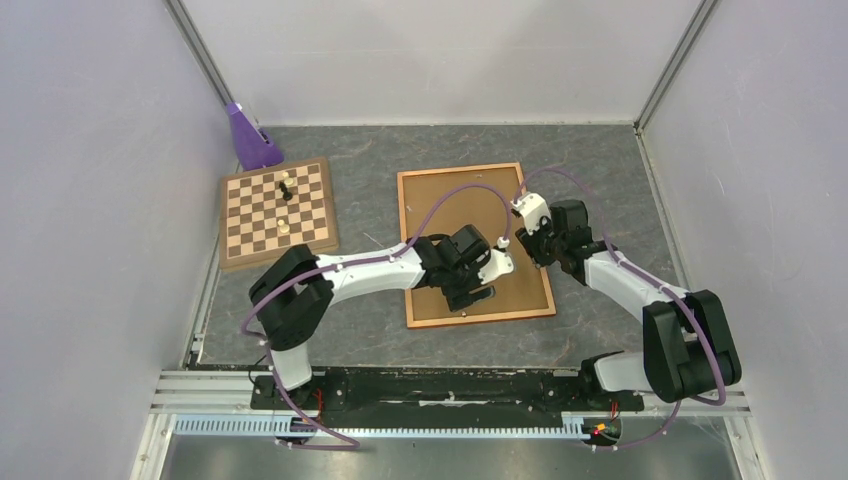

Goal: Put the photo into the frame
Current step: Install the photo frame at the center of the board.

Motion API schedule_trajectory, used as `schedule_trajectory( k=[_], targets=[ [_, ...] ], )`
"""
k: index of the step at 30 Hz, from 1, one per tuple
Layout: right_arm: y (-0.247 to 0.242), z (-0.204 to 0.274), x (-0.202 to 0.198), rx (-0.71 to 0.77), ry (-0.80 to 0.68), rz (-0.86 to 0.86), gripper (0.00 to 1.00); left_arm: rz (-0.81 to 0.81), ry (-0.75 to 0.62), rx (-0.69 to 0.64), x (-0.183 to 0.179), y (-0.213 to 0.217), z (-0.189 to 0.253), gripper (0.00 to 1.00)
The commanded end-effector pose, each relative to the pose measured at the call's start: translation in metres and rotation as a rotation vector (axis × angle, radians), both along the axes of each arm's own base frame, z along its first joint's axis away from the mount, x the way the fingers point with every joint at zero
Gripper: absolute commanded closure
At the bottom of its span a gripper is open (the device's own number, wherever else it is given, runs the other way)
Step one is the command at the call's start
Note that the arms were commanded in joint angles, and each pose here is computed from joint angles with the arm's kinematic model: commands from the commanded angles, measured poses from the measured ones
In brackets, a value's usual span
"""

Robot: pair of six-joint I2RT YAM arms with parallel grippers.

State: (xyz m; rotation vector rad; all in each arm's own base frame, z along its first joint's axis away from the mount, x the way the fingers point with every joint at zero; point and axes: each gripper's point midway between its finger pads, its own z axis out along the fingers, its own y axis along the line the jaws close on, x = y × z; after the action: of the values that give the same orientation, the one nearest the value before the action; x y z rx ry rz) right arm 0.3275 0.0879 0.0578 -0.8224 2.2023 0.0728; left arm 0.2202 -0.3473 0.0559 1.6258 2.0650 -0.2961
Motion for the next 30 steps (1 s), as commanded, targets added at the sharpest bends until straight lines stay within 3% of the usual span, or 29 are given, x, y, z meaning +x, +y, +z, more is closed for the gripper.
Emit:
schedule_trajectory(
  k=[1,11,17,30],
  targets=[
    [-0.001,0.006,0.006,-0.006,-0.045,0.006,0.58,0.052,0.030,-0.067,0.006,-0.022,0.003,0.22],
    [-0.012,0.021,0.028,0.021,-0.089,-0.067,0.58,0.102,0.073,-0.099,0.002,-0.024,0.007,0.22],
    [-0.004,0.037,0.071,0.029,-0.118,-0.073,0.58,-0.074,0.240,-0.135,-0.037,-0.033,0.016,0.24],
    [-0.010,0.035,0.121,0.082,-0.103,-0.159,0.60,-0.223,0.174,-0.061,-0.048,-0.040,-0.002,0.32]
  ],
)
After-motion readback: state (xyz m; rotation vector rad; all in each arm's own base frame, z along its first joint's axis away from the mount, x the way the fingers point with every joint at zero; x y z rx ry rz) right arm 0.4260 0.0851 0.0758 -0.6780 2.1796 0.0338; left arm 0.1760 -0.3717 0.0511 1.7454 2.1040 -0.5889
